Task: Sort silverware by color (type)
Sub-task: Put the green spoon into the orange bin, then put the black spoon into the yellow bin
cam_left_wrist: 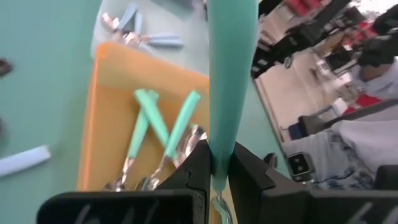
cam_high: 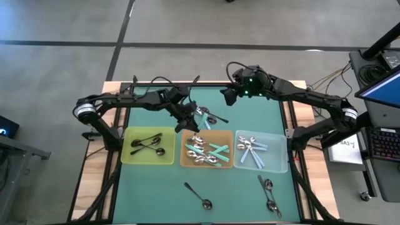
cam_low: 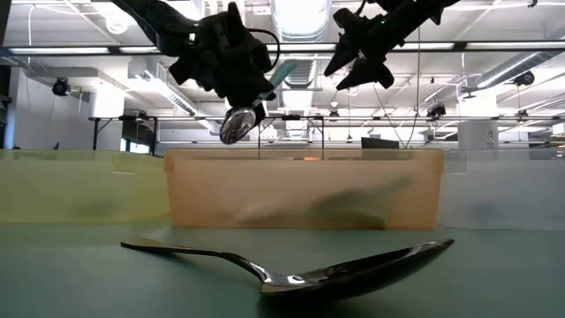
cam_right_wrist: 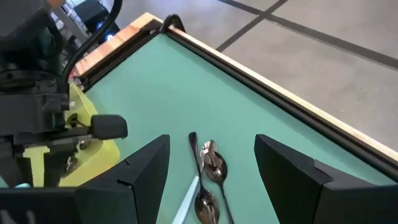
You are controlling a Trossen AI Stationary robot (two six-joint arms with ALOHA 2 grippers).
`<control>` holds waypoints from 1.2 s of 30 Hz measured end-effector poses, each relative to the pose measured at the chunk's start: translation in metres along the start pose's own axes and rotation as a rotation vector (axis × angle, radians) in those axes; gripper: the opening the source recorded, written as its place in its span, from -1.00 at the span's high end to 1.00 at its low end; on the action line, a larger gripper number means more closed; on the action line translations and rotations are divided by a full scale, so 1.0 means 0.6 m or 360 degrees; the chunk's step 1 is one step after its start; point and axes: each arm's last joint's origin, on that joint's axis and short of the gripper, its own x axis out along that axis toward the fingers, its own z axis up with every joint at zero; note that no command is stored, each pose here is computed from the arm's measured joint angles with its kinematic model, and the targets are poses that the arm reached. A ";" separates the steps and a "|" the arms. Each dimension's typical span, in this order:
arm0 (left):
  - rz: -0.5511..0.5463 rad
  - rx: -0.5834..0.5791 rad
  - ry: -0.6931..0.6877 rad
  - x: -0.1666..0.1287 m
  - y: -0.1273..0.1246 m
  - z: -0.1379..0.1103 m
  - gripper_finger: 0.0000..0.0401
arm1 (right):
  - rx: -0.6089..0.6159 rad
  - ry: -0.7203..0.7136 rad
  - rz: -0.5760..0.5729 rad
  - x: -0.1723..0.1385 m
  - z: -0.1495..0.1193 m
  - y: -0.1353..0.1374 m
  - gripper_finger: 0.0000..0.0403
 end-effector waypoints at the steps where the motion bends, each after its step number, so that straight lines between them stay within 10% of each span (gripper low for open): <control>1: 0.0013 -0.0012 0.0011 0.002 0.001 0.000 0.91 | 0.0000 0.0009 -0.0003 0.003 -0.001 0.000 -0.12; 20: 0.0087 -0.0446 0.0499 0.064 0.030 0.044 0.82 | -0.0130 0.0253 -0.0093 0.002 -0.024 -0.014 -0.12; 36: 0.0073 -0.0354 0.0908 0.102 0.047 0.094 0.46 | -0.0271 0.0482 -0.0203 -0.006 -0.039 -0.046 -0.12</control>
